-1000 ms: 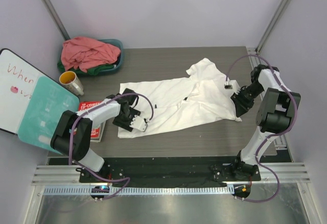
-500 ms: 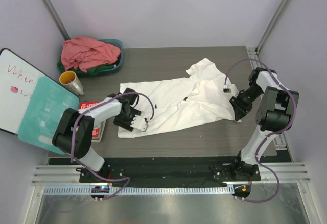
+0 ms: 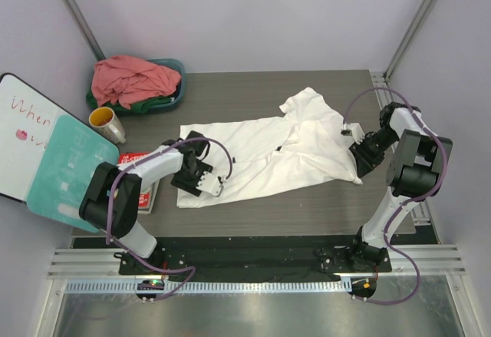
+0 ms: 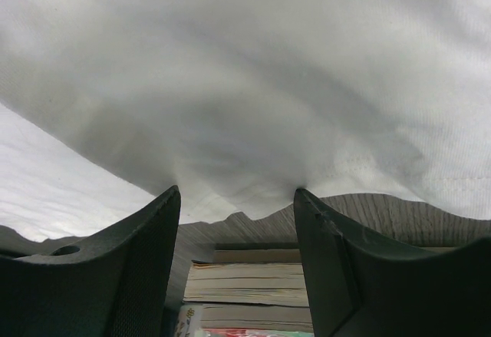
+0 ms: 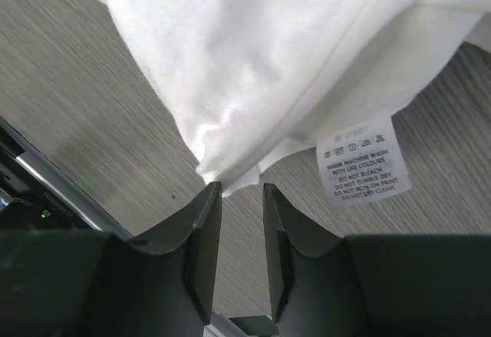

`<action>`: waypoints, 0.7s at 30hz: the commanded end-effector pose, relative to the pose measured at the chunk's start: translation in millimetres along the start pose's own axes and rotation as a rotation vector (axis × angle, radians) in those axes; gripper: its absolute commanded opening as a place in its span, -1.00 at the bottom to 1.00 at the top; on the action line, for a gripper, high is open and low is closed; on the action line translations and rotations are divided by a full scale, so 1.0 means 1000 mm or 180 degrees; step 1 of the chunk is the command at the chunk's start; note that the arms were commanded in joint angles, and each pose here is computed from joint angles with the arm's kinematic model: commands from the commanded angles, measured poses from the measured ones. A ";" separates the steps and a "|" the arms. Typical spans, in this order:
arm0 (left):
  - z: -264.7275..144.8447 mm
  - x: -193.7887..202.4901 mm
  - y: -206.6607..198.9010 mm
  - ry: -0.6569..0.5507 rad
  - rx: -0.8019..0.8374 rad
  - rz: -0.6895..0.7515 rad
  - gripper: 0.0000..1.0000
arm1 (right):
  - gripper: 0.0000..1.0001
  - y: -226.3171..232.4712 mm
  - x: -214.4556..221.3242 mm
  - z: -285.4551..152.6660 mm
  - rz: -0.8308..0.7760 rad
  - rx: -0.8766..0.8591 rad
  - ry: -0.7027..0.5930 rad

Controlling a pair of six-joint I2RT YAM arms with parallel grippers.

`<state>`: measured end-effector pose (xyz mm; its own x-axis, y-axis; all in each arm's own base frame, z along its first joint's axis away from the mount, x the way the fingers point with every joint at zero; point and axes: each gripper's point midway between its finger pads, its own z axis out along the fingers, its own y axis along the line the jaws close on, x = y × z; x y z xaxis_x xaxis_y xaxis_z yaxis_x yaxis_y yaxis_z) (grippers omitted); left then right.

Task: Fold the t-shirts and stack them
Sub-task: Fold the tshirt

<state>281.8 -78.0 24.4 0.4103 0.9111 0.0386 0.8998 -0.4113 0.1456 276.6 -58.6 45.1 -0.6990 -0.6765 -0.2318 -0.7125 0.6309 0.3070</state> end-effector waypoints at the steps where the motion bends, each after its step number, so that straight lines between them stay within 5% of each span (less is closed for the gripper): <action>1: -0.005 -0.004 0.007 -0.0047 -0.0005 -0.0011 0.24 | -0.33 -0.002 -0.010 -0.005 0.0048 -0.0059 -0.0106; 21: 0.001 -0.005 0.008 -0.0057 0.0097 0.0026 0.23 | -0.37 0.022 -0.014 0.001 0.0016 -0.0494 -0.0144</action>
<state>284.9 -80.1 20.9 0.4138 0.9096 0.0387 0.9020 -0.4153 0.1176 268.8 -43.5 49.4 -0.7065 -0.6622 -0.2497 -0.6959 0.5857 0.4156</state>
